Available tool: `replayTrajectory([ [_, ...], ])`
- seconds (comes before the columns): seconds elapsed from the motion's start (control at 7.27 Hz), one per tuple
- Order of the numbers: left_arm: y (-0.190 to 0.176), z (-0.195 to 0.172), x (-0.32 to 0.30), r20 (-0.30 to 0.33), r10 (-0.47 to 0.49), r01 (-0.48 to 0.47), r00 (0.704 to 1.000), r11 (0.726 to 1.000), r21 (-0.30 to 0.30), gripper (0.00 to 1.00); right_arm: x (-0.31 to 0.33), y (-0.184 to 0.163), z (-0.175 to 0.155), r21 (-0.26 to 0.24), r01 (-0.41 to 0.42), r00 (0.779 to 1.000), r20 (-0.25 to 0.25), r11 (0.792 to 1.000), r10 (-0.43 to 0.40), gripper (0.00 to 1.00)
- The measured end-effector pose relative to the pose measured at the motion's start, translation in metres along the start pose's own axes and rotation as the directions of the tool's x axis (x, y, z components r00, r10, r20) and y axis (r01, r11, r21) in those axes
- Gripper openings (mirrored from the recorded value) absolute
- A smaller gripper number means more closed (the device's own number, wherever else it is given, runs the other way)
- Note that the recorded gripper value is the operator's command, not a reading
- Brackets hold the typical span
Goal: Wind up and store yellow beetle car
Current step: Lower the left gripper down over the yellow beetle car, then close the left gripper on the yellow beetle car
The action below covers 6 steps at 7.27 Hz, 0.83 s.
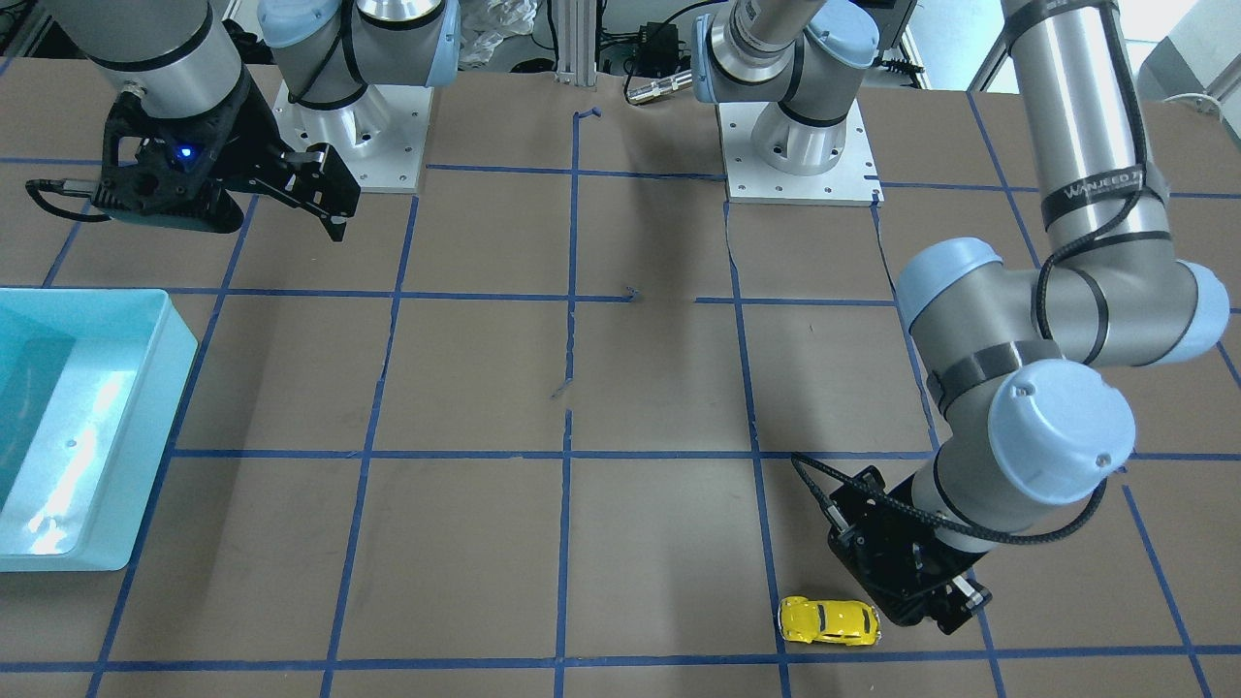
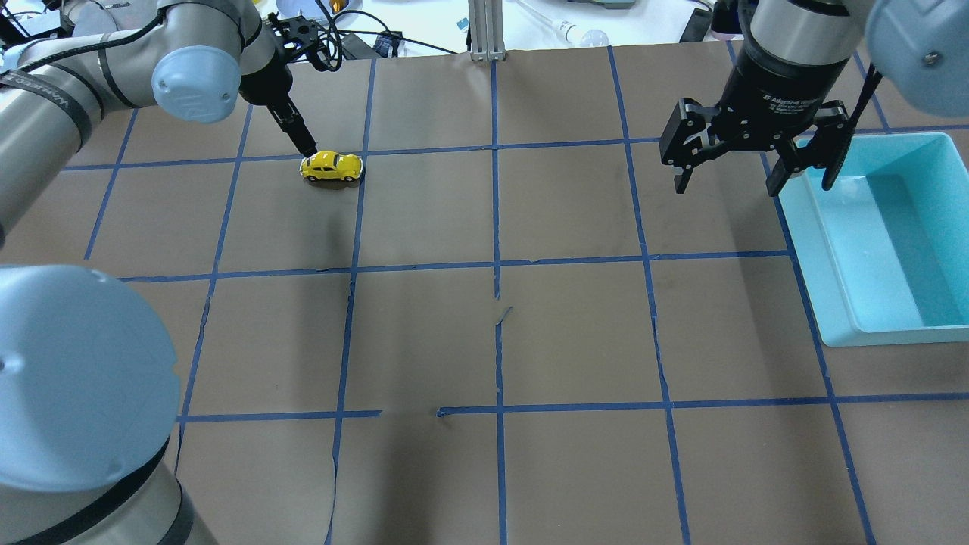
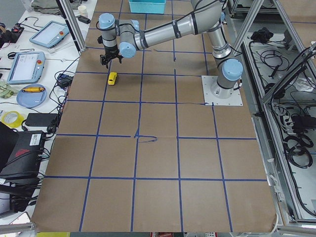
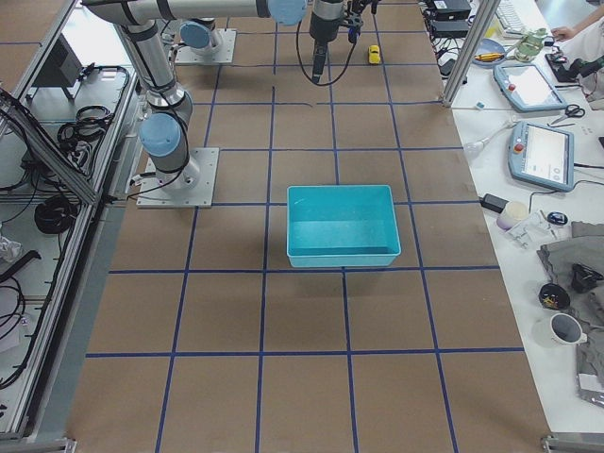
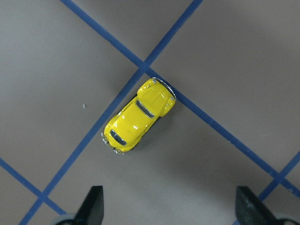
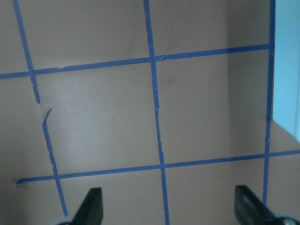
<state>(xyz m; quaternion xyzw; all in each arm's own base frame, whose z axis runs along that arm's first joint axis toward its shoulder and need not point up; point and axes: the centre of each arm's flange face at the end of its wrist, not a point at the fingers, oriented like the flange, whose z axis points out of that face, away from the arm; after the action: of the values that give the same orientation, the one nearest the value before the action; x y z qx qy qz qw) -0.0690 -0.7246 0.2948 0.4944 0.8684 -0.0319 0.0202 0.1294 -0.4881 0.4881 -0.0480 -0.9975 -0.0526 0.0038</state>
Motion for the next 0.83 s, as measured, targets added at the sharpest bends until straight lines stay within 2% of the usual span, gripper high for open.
replayTrajectory([
  [0.28,-0.003,0.036,-0.026,-0.02,0.109,-0.109,0.994,0.994,-0.002,1.0,0.0,0.0,0.001,0.0,-0.001,1.0,0.002,1.0,0.001,1.0],
  [0.55,-0.002,0.076,-0.024,-0.077,0.264,-0.265,0.961,0.964,-0.003,1.0,0.0,0.0,0.001,0.001,-0.002,1.0,0.004,1.0,0.002,1.0],
  [0.69,-0.001,0.088,-0.019,-0.089,0.361,-0.362,0.929,0.932,0.004,1.0,0.0,0.0,0.001,0.0,-0.002,1.0,0.004,1.0,0.002,1.0],
  [0.83,-0.002,0.092,-0.019,-0.068,0.467,-0.467,0.882,0.884,0.013,1.0,-0.001,0.0,0.001,-0.001,-0.002,1.0,0.005,1.0,0.002,1.0],
])
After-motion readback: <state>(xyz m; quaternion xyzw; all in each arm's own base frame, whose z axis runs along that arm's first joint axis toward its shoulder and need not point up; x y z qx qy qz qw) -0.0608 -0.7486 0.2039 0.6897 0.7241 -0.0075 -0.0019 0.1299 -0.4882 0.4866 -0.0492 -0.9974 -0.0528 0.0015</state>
